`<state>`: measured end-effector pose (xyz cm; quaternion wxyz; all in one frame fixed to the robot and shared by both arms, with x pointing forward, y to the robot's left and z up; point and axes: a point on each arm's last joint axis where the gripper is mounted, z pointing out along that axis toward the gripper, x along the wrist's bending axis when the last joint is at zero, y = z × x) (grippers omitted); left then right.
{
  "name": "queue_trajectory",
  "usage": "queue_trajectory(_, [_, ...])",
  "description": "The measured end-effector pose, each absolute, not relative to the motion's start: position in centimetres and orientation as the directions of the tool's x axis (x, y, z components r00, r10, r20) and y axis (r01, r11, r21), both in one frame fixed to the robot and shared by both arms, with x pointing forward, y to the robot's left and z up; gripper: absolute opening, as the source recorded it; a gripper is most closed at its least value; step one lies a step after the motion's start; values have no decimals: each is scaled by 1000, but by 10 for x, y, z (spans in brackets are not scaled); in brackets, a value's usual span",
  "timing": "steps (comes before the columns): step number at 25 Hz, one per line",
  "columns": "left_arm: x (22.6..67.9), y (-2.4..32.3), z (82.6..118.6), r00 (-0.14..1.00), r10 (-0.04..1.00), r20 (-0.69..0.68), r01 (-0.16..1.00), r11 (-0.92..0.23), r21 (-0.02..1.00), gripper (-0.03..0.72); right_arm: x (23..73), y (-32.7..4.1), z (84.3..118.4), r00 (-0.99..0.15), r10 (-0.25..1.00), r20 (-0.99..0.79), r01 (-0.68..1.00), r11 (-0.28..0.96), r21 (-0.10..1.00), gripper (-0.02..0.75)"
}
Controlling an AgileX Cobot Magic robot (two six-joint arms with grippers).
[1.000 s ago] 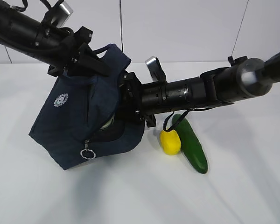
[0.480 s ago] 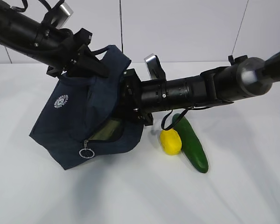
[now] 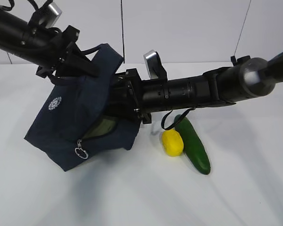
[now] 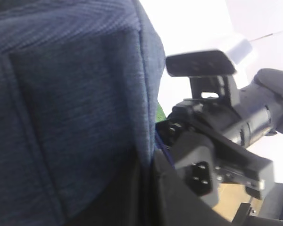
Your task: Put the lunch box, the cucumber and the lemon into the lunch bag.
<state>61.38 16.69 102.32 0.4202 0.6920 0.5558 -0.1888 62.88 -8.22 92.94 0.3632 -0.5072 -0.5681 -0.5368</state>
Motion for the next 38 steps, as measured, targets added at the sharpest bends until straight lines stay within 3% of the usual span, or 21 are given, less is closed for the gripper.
queue_trajectory(9, [617, 198, 1023, 253, 617, -746, 947, -1, 320, -6, 623, -82, 931, -242, 193, 951, 967, -30, 252, 403])
queue_trajectory(17, [616, 216, 1019, 216, 655, -724, 962, -15, 273, -7, 620, -84, 968, -340, 311, 888, 940, 115, 320, 403])
queue_trajectory(23, [614, 227, 1019, 194, 649, -736, 970, -14, 243, -8, 615, -91, 996, -389, 449, 804, 920, 229, 317, 403])
queue_trajectory(31, [614, 239, 1016, 180, 676, -715, 973, -17, 229, -7, 605, -119, 1028, -420, 722, 550, 908, 326, 264, 403])
queue_trajectory(38, [612, 241, 1014, 173, 700, -693, 977, -31, 213, -7, 598, -148, 1031, -344, 893, 292, 939, 316, 137, 403])
